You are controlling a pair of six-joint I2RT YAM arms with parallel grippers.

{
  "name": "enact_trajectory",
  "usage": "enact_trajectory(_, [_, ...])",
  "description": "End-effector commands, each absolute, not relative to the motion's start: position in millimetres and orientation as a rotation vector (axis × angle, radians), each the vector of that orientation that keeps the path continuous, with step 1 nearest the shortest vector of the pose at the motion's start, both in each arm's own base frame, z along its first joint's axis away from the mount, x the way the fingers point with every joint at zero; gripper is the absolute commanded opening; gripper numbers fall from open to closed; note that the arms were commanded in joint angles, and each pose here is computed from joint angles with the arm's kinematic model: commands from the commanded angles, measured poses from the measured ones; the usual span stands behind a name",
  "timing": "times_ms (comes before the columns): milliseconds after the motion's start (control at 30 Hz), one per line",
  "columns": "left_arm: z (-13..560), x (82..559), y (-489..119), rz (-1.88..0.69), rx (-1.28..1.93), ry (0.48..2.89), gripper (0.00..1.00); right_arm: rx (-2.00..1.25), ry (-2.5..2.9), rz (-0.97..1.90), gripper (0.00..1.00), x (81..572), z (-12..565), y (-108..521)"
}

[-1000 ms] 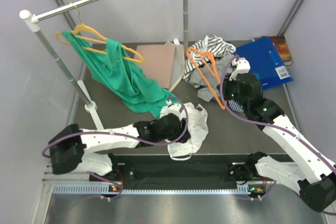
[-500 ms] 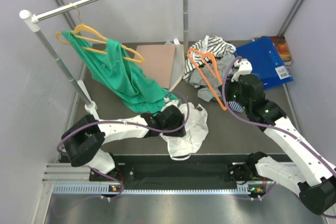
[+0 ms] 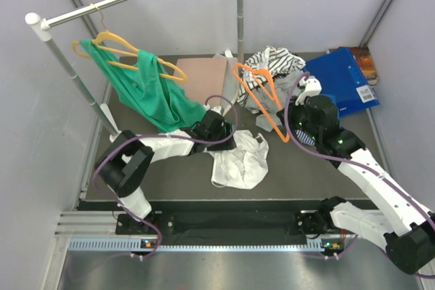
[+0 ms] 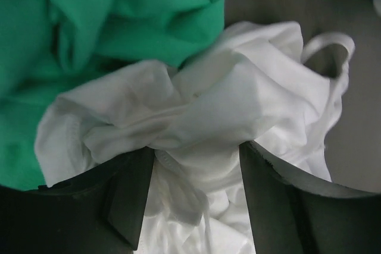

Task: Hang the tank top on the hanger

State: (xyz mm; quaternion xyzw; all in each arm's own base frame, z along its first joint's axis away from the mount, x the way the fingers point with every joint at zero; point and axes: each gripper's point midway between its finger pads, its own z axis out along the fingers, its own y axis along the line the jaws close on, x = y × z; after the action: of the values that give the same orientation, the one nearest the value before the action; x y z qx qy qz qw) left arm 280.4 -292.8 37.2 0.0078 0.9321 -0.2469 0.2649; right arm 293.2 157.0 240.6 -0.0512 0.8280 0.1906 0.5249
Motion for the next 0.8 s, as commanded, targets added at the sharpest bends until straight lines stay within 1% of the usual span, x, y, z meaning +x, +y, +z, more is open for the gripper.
enact_trajectory(0, [37.6, 353.4, -264.8, -0.415, 0.078, 2.405, 0.66, -0.111, 1.919, 0.541, 0.0, 303.2, 252.9, 169.4])
enact_trajectory(67, [38.7, 361.9, -262.9, -0.375, 0.121, 2.399, 0.67, -0.109, 1.917, 0.541, 0.0, 303.5, 253.3, 169.2])
enact_trajectory(133, [52.2, 367.2, -264.0, -0.372, 0.14, 2.367, 0.69, -0.105, 1.913, 0.533, 0.0, 303.8, 254.6, 167.8])
enact_trajectory(200, [72.1, 364.1, -266.9, -0.414, 0.166, 2.316, 0.74, -0.1, 1.912, 0.524, 0.0, 304.7, 255.0, 166.1])
enact_trajectory(267, [68.2, 345.9, -262.1, -0.438, 0.202, 2.325, 0.79, -0.103, 1.91, 0.52, 0.0, 305.9, 255.9, 166.2])
enact_trajectory(300, [82.2, 336.5, -262.7, -0.463, 0.221, 2.295, 0.82, -0.102, 1.912, 0.516, 0.0, 307.7, 255.6, 165.9])
enact_trajectory(367, [74.7, 312.5, -252.6, -0.453, 0.256, 2.314, 0.84, -0.104, 1.911, 0.519, 0.0, 308.4, 256.2, 167.1])
enact_trajectory(400, [91.5, 301.7, -254.6, -0.485, 0.277, 2.273, 0.86, -0.106, 1.915, 0.517, 0.0, 309.5, 254.9, 167.3])
enact_trajectory(433, [93.9, 293.2, -253.3, -0.497, 0.289, 2.266, 0.86, -0.105, 1.91, 0.521, 0.0, 310.2, 256.9, 168.0])
enact_trajectory(467, [84.3, 277.5, -247.7, -0.505, 0.306, 2.287, 0.87, -0.107, 1.911, 0.521, 0.0, 310.9, 256.4, 168.6])
enact_trajectory(500, [96.8, 269.8, -247.7, -0.547, 0.293, 2.256, 0.88, -0.11, 1.911, 0.522, 0.0, 311.6, 256.5, 168.9])
enact_trajectory(600, [92.5, 249.4, -240.6, -0.61, 0.284, 2.257, 0.82, -0.116, 1.915, 0.528, 0.0, 314.1, 255.6, 171.3])
enact_trajectory(633, [91.1, 246.9, -240.4, -0.62, 0.284, 2.259, 0.76, -0.117, 1.912, 0.532, 0.0, 314.7, 256.0, 172.6])
enact_trajectory(733, [79.8, 238.6, -241.6, -0.642, 0.298, 2.293, 0.71, -0.119, 1.916, 0.55, 0.0, 316.3, 253.6, 175.9])
enact_trajectory(767, [82.8, 242.0, -245.7, -0.66, 0.29, 2.27, 0.64, -0.119, 1.917, 0.555, 0.0, 316.2, 253.5, 176.9])
